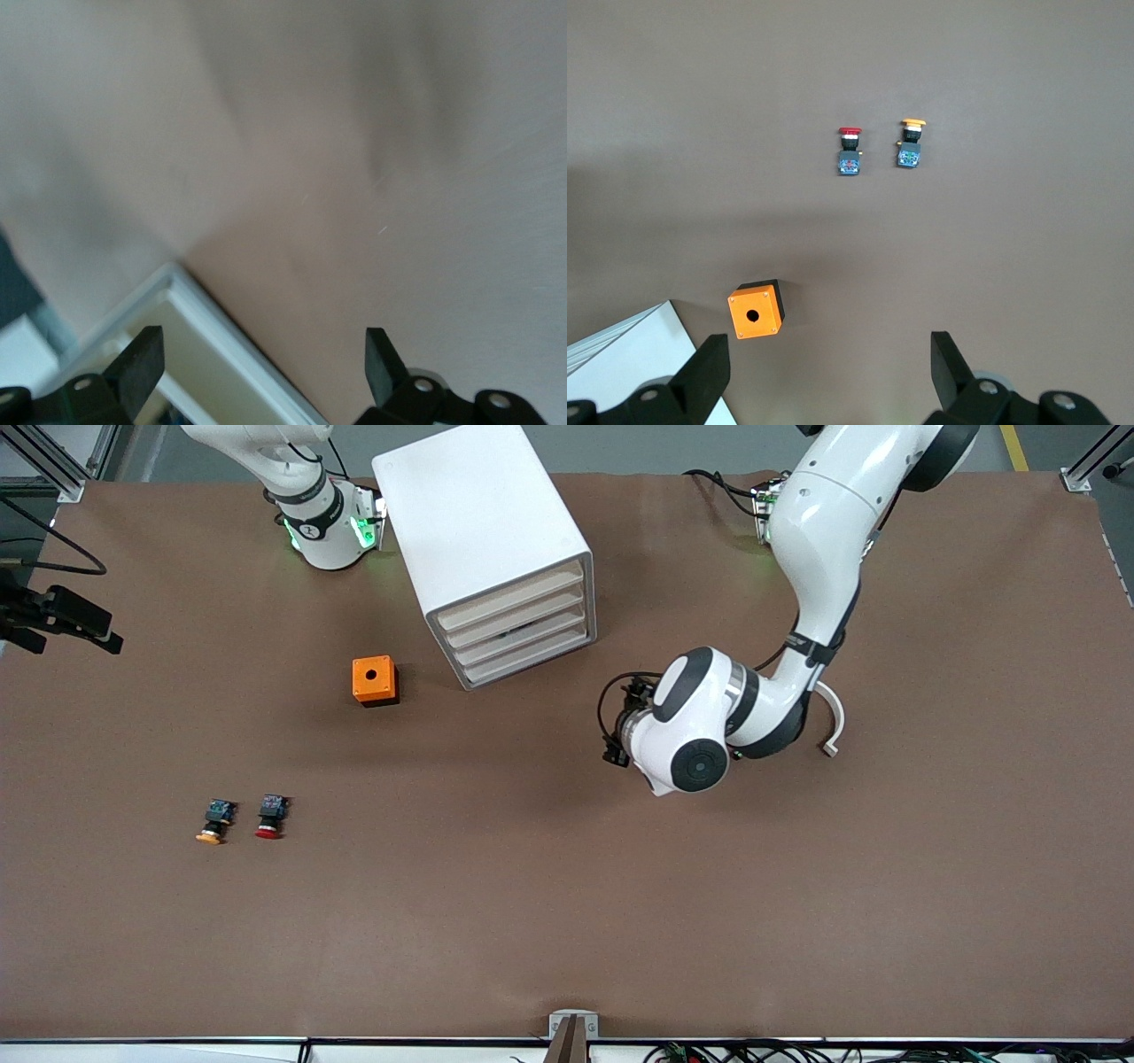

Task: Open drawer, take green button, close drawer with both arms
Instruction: 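Reach the left gripper to the white cabinet's drawer front, then pull the drawer open with the left gripper while the right gripper approaches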

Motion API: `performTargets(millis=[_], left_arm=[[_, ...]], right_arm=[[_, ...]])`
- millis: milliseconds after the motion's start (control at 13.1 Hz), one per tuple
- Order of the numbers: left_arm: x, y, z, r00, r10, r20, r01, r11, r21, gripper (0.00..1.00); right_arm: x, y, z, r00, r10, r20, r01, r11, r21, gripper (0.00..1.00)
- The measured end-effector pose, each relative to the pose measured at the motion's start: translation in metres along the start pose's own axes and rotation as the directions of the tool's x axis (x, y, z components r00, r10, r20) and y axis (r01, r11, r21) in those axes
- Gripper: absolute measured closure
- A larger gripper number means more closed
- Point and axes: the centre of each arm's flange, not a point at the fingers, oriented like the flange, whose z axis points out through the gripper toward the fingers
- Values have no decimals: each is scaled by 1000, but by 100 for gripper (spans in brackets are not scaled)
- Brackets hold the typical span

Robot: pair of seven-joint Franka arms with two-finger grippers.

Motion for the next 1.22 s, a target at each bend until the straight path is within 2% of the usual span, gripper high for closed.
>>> performTargets(millis=[152,228,380,533,685,761,837,989,1141,1217], left_arm=[[-12,3,32,983,-155,94,147,985,86,0],[-16,6,49,963,-231,138,212,967,141,0],[-19,13,74,900,-373,226,314,914,257,0],[-16,21,90,810,-517,276,407,836,368,0],[-12,28,106,735,-623,268,477,756,448,6],[-12,29,114,709,-655,261,496,726,476,19],[-16,28,120,688,-680,253,508,701,501,26],[-30,22,135,668,-713,213,535,659,529,31],[-42,15,145,667,-722,184,548,643,535,33],[-45,13,148,670,-720,178,548,642,536,38]], right_arm=[[1,0,-1,1000,0,-5,0,1000,0,0],[4,1,3,1000,1,-2,-1,1000,-1,0],[17,3,16,1000,2,-6,-2,1000,-4,0],[35,11,40,1000,11,3,-11,1000,-7,0],[51,20,69,999,20,32,-19,1000,-10,0],[58,22,83,998,24,50,-23,1000,-8,0],[62,21,92,997,32,66,-33,999,4,0],[63,14,97,987,135,82,-140,989,57,0],[62,-1,94,962,251,102,-259,964,64,0],[62,-15,92,950,295,108,-302,951,59,0]])
